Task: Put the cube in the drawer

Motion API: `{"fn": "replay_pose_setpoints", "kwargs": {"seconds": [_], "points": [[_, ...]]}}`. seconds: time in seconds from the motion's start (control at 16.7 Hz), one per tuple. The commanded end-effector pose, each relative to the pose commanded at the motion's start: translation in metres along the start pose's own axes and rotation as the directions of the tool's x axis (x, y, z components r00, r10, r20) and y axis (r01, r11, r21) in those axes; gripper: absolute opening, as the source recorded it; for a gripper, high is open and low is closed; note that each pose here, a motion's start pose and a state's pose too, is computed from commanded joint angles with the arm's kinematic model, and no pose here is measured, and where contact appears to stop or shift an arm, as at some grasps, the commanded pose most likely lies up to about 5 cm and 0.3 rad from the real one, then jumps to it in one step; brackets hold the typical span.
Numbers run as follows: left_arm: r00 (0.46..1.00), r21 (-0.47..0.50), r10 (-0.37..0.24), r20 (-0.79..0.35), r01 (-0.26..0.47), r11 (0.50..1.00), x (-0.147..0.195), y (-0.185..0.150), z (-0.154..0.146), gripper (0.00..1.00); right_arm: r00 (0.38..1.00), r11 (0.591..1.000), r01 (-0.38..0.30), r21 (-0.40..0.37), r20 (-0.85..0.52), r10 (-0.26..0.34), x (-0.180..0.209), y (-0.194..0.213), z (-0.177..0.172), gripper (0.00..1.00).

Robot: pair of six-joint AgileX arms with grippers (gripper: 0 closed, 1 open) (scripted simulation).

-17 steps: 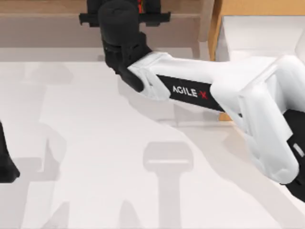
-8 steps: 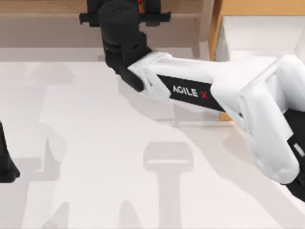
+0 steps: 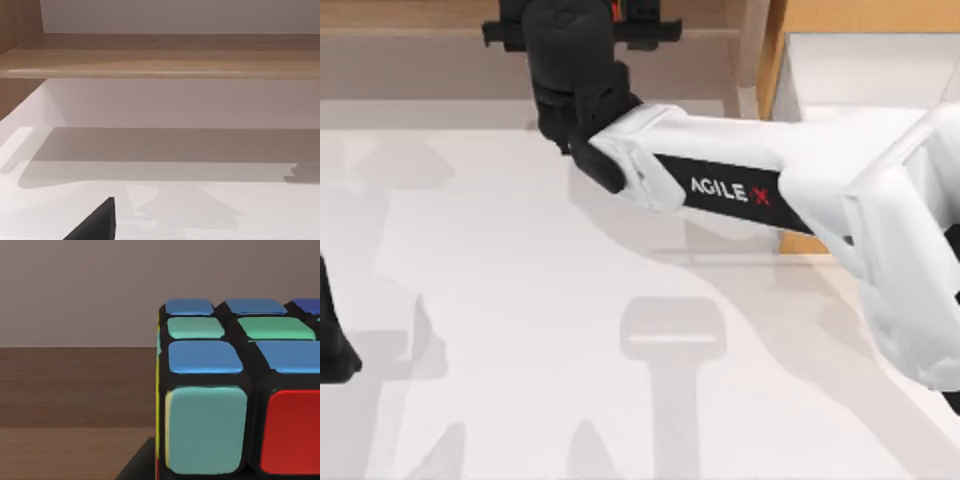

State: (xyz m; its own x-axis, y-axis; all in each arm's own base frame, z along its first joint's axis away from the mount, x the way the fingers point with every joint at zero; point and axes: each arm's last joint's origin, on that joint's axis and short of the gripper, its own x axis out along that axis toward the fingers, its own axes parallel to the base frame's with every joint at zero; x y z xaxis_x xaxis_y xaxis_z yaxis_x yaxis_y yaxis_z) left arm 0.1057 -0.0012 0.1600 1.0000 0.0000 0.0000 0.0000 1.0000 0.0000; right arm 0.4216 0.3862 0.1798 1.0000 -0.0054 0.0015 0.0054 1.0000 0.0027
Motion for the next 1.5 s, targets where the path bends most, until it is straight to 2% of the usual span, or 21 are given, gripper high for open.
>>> {"fn": "replay_pose_setpoints", "kwargs": {"seconds": [0.18,0.36,0.6,0.84,1.02,1.2,1.38,1.5], "points": [[1.000,0.000,0.000,0.000,0.000,1.000,0.000,0.000,0.000,1.00,1.000,1.000,0.001,-0.001,-0.003,-0.001,0.003,-0.002,0.001,0.00],[1.000,0.000,0.000,0.000,0.000,1.000,0.000,0.000,0.000,1.00,0.999,0.999,-0.026,-0.028,-0.037,0.025,0.001,-0.004,0.014,0.00],[1.000,0.000,0.000,0.000,0.000,1.000,0.000,0.000,0.000,1.00,0.985,0.990,-0.106,-0.098,-0.147,0.091,-0.006,-0.012,0.043,0.00],[1.000,0.000,0.000,0.000,0.000,1.000,0.000,0.000,0.000,1.00,0.934,0.962,-0.216,-0.165,-0.321,0.155,-0.017,-0.030,0.076,0.00],[1.000,0.000,0.000,0.000,0.000,1.000,0.000,0.000,0.000,1.00,0.863,0.936,-0.295,-0.190,-0.474,0.176,-0.027,-0.053,0.099,0.00],[1.000,0.000,0.000,0.000,0.000,1.000,0.000,0.000,0.000,1.00,0.764,0.918,-0.351,-0.186,-0.624,0.165,-0.034,-0.083,0.118,0.00],[1.000,0.000,0.000,0.000,0.000,1.000,0.000,0.000,0.000,1.00,0.646,0.917,-0.366,-0.158,-0.753,0.128,-0.035,-0.121,0.131,0.00],[1.000,0.000,0.000,0.000,0.000,1.000,0.000,0.000,0.000,1.00,0.565,0.929,-0.347,-0.131,-0.820,0.095,-0.031,-0.150,0.136,0.00]]}}
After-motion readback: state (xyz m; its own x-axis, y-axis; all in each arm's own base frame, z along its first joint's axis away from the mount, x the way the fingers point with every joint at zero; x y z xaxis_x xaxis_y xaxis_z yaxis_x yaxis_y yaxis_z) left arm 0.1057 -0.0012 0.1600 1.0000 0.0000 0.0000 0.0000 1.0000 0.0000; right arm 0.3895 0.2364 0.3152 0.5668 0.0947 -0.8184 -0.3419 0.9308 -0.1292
